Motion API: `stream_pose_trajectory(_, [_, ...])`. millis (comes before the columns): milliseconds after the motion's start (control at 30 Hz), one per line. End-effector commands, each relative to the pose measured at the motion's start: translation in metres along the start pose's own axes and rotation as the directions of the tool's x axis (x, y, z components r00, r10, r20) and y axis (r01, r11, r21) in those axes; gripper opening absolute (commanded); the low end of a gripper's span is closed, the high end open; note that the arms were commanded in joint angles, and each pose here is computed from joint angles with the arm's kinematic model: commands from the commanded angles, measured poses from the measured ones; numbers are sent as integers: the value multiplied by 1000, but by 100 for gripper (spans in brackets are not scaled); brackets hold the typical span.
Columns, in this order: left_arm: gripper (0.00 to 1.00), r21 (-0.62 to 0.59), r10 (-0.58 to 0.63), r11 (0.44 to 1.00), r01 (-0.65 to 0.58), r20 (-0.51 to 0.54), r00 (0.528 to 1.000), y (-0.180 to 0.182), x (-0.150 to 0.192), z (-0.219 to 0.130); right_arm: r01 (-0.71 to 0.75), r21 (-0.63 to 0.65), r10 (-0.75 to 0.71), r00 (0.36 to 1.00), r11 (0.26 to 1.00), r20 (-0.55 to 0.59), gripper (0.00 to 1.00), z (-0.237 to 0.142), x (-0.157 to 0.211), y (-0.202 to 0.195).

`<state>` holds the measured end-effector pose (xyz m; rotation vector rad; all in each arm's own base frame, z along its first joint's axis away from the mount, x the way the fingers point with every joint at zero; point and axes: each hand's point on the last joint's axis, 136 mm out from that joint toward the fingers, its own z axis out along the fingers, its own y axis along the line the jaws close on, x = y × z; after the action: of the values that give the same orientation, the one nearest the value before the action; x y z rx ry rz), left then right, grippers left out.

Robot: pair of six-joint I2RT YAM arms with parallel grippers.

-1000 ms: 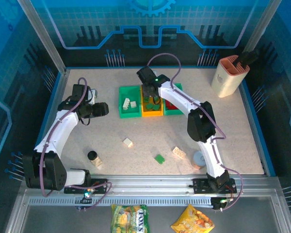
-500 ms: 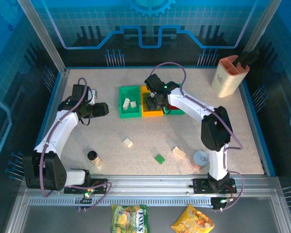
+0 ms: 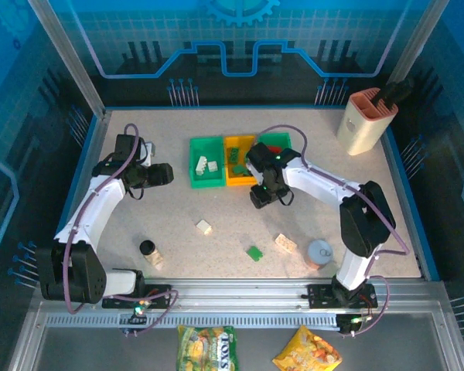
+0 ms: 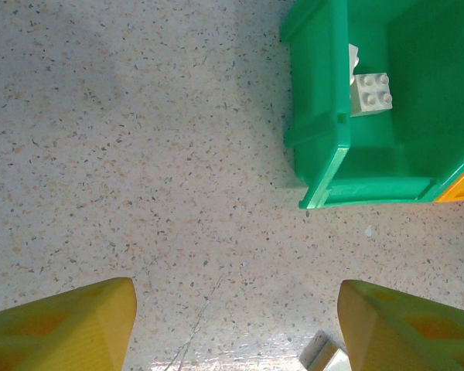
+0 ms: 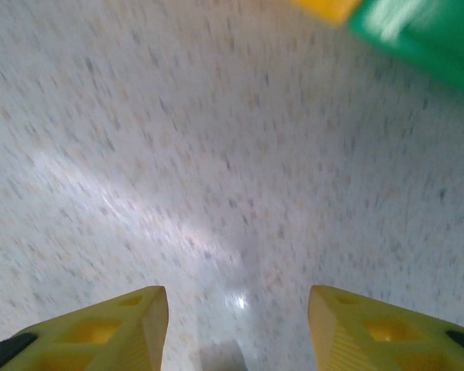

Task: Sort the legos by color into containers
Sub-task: Pick up the lego from the bottom-center of the table.

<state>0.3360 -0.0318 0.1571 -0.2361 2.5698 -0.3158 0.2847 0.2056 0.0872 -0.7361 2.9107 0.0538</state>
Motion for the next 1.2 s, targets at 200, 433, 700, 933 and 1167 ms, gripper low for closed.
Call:
stream_pose_trajectory(200, [71, -4, 11, 1000, -11, 11, 1000, 3, 1, -7, 73, -19, -75, 975, 997, -210, 53, -7, 76, 4])
stream_pose_trajectory(433, [71, -6, 13, 1000, -13, 16, 1000, 3, 1, -9, 89, 10, -81, 945, 996, -316, 55, 6, 102, 5])
stream_pose_trajectory(700, [70, -9, 14, 1000, -14, 10, 1000, 4, 1, -8, 137, 13, -120, 907, 991, -404, 55, 29, 118, 13])
stream_pose_trajectory(933, [70, -11, 14, 1000, -14, 12, 1000, 4, 1, -8, 174, 15, -150, 884, 985, -443, 54, 38, 124, 21])
stream_pose_trajectory(1167, [71, -7, 13, 1000, -13, 7, 1000, 3, 2, -7, 214, 44, -166, 858, 976, -486, 52, 47, 128, 16])
